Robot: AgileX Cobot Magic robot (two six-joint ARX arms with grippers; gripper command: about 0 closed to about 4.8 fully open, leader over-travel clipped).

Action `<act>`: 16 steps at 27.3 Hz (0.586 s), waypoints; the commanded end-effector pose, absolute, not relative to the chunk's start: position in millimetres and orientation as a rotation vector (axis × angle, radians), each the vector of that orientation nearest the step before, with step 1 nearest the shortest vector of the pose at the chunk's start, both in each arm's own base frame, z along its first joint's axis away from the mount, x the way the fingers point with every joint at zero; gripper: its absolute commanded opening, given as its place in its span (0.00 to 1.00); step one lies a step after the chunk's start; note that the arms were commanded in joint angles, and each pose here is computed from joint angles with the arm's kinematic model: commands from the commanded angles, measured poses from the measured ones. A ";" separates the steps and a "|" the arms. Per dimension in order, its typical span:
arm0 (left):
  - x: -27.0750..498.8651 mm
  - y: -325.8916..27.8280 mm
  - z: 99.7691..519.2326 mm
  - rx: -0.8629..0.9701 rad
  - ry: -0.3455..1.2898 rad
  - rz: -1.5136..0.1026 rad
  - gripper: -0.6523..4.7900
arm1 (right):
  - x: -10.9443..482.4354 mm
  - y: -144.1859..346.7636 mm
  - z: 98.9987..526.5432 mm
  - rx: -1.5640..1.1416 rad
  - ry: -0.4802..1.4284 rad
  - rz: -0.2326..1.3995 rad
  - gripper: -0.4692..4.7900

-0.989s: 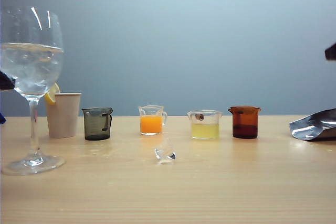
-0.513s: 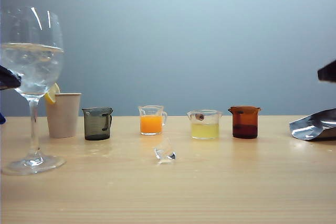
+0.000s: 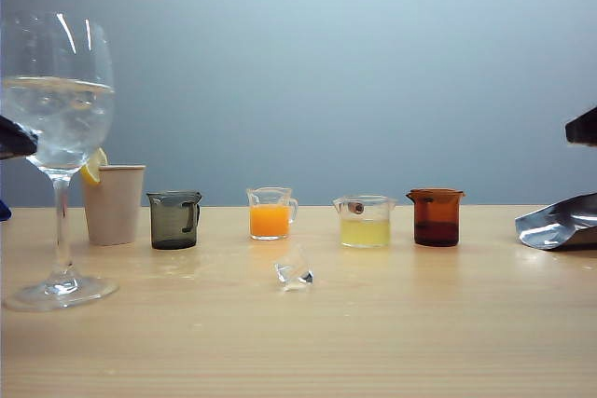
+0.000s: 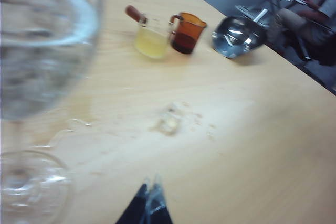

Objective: Pick up the first measuring cup from the left, pour the coconut rum inside into the goblet, and finally put the measuring cup back in its original place.

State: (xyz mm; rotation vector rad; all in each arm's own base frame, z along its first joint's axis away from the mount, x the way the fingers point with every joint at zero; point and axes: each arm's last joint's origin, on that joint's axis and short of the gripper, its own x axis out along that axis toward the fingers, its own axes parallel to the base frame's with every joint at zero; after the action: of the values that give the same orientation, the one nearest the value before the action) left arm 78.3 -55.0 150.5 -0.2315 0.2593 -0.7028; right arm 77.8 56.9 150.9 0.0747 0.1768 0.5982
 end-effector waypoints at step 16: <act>95.5 7.8 151.0 -0.298 0.155 -0.009 0.11 | 92.0 30.2 150.5 0.106 0.156 0.295 0.11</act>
State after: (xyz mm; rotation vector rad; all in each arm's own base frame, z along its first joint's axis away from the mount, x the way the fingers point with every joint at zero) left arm 95.5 7.6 150.9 -0.3021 0.1573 -0.0192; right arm 90.5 33.3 150.9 0.0989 0.1640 0.3312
